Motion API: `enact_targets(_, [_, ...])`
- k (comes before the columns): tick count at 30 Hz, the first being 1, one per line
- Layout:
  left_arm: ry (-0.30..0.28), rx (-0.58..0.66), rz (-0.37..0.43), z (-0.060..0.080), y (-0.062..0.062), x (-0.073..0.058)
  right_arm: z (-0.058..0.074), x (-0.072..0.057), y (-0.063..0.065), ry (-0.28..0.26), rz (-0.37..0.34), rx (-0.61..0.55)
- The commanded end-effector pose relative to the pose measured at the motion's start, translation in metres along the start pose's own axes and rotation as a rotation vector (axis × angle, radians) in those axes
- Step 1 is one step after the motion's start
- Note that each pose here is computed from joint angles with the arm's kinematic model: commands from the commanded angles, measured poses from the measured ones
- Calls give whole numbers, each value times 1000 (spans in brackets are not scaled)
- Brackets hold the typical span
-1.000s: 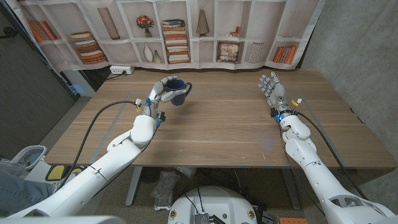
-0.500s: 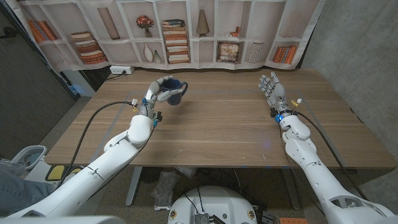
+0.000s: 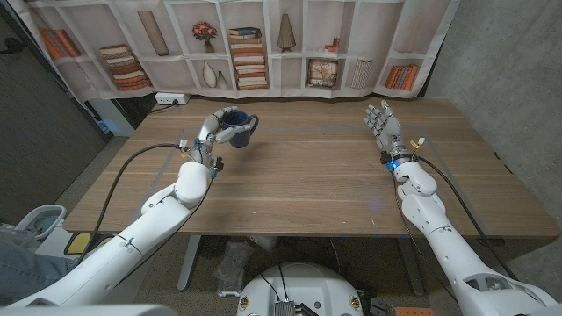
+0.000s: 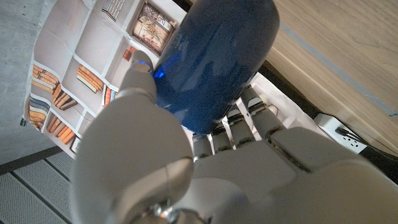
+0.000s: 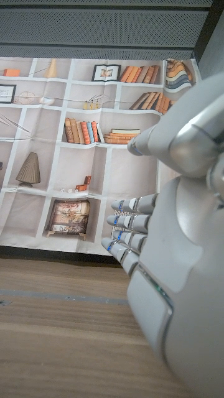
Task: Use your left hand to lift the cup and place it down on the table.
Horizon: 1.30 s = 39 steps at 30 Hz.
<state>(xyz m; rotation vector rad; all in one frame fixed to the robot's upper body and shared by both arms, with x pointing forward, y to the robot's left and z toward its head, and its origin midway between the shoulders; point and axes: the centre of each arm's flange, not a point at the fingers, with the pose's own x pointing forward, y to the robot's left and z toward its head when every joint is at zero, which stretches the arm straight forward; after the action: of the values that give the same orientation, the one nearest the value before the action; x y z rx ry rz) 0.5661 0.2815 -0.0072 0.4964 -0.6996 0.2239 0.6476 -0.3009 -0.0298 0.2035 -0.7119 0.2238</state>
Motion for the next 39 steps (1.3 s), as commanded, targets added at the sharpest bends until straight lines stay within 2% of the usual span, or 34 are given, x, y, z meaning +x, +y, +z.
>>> enact_targets(1, [16,-3,17,-7,9,4,-1,5,1,3,-1,0])
enact_targets(12, [32,4,26,-10,14,6,-4,12,2,5,6,0])
enact_targets(23, [59,5,44,-15,20,3,-5,13,2,10,5,5])
enact_targets(39, [42,-14,67,-17,30,4,0,9,-4,6,2,-11])
